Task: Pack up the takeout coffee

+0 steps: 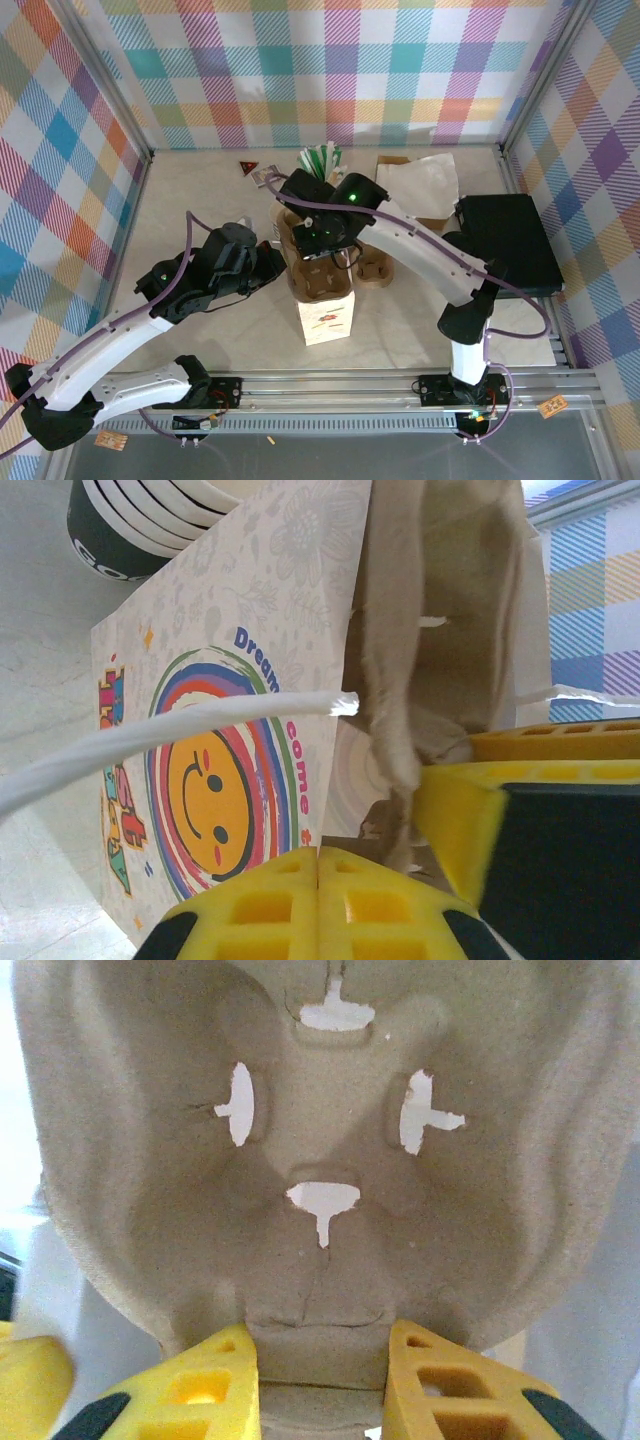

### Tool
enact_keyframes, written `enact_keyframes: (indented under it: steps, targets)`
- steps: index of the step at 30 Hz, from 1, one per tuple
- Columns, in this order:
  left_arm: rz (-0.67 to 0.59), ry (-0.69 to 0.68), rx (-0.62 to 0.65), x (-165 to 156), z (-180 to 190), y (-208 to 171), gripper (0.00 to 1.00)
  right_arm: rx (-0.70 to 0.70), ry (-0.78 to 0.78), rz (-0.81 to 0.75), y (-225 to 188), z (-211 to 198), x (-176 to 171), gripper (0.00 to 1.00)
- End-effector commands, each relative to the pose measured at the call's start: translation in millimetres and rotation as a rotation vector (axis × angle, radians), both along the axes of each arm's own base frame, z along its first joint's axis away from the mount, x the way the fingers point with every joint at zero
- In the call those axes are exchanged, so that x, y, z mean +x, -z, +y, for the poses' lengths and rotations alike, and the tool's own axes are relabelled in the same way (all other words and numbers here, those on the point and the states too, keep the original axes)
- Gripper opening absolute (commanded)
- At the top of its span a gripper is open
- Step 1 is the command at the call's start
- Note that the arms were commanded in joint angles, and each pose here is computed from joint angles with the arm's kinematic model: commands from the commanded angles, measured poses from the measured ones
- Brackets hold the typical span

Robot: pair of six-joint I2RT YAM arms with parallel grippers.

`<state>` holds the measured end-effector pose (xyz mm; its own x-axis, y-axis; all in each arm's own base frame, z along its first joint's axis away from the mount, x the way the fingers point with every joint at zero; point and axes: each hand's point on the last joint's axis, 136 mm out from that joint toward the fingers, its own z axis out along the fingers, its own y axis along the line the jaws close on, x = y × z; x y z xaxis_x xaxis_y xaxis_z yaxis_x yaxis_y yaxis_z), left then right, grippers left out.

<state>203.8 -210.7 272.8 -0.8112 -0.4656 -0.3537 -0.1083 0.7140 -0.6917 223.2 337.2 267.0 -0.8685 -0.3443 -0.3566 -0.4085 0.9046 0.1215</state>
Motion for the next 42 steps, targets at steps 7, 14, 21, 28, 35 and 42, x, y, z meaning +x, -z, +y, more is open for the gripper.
enact_keyframes:
  steps: [7, 14, 21, 28, 35, 42]
  targets:
    - [0.004, -0.014, 0.014, 0.2, 1.4, 4.3, 0.0, -0.024, -0.004, 0.007, -0.1, -12.5, -15.5, 0.19]
    - [0.004, -0.021, 0.017, 0.5, 2.7, 4.8, 0.0, -0.059, -0.013, 0.007, 5.4, -16.1, -13.2, 0.2]
    - [0.008, -0.033, 0.012, 1.3, 3.2, 5.4, 0.0, -0.06, -0.009, 0.03, 8.7, -19.3, -11.7, 0.2]
    - [0.016, -0.04, 0.014, 2.0, 2.8, 9.0, 0.0, -0.069, -0.006, 0.05, 17.2, -26.6, -13.8, 0.2]
    - [0.017, -0.039, 0.01, 3.3, 0.5, 8.8, 0.0, -0.053, 0.003, 0.048, 16.0, -29.0, -8.9, 0.2]
    - [0.022, -0.036, -0.013, 5.3, -8.5, 6.2, 0.0, -0.055, -0.008, 0.065, 24.2, -20.8, -7.5, 0.19]
